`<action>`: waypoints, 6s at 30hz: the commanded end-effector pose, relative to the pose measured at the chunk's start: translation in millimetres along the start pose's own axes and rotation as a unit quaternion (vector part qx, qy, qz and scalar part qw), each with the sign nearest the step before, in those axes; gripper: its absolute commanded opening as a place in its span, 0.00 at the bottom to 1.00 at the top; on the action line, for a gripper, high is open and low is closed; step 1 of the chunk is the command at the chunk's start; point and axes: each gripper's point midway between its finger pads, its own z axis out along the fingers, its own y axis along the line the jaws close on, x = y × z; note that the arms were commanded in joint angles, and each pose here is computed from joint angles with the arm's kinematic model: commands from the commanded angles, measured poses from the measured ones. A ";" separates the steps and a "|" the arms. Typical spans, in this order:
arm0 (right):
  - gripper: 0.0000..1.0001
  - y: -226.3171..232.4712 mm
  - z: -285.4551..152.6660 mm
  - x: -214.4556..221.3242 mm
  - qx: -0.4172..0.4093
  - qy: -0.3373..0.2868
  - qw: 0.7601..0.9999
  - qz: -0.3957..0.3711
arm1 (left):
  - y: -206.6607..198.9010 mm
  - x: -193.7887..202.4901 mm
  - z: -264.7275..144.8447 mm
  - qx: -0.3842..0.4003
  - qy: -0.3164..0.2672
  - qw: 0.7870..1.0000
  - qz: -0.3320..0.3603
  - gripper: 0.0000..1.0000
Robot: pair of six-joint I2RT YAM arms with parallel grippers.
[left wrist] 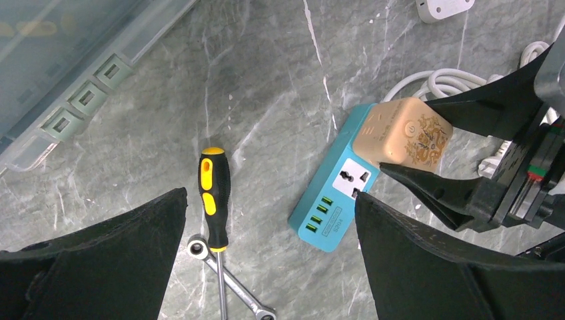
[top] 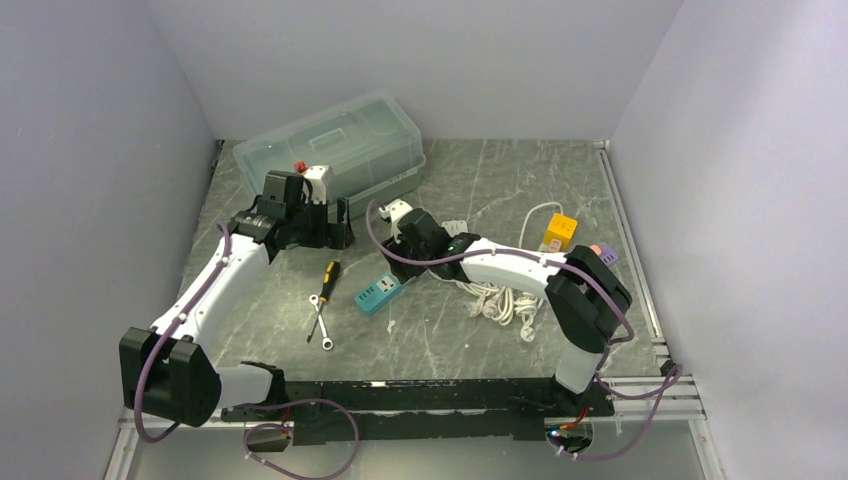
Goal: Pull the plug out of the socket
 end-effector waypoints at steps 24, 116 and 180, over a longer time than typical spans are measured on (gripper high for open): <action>0.11 12.6 -15.1 -6.9 0.103 -0.049 0.993 -0.025 | -3.4 -4.9 1.8 0.008 -0.006 1.000 0.005 1.00; 0.00 -122.7 -3.7 -62.9 0.026 -0.046 0.972 0.228 | -27.0 -14.1 -18.5 0.016 -0.061 0.997 0.040 1.00; 0.70 -85.2 -49.3 83.2 0.015 0.083 0.971 0.222 | -30.9 -11.6 -16.3 0.029 -0.052 0.997 0.042 1.00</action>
